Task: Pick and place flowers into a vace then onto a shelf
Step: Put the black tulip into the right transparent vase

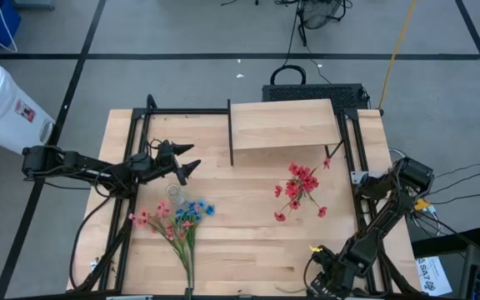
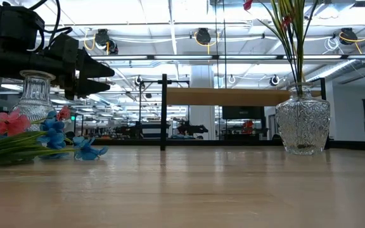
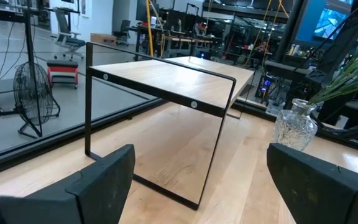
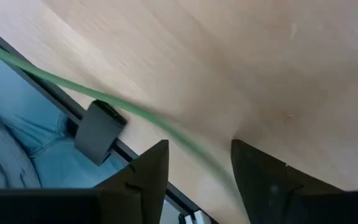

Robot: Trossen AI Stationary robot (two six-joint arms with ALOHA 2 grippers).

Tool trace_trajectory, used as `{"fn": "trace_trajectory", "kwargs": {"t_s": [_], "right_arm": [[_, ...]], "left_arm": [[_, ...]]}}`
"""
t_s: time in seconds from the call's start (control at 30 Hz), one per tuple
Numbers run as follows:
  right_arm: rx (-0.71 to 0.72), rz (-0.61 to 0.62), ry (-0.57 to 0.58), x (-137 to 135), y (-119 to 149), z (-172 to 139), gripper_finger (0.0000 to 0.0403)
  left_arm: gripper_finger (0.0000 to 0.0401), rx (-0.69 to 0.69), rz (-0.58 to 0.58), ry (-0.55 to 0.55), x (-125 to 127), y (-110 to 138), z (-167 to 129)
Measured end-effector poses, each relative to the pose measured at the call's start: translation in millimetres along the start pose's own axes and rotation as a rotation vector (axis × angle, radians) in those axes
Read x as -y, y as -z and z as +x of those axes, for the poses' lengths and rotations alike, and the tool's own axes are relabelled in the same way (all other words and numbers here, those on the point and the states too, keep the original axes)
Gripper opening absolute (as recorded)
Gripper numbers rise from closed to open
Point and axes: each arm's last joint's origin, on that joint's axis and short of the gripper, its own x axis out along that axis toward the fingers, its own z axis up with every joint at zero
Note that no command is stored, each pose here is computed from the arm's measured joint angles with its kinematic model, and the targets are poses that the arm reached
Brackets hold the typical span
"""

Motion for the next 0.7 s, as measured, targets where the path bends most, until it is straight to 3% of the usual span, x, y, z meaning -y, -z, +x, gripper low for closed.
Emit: {"fn": "trace_trajectory", "kwargs": {"t_s": [0.33,0.7], "right_arm": [[-0.021,0.018,-0.005,-0.6,1.8,0.7,0.0143],[-0.061,0.024,-0.027,-3.0,3.9,0.9,0.0009]], "left_arm": [[0.0365,0.0,0.0,0.0,0.0,-0.1,0.0],[0.0365,0.001,0.0,0.0,0.0,-0.1,0.1]]}}
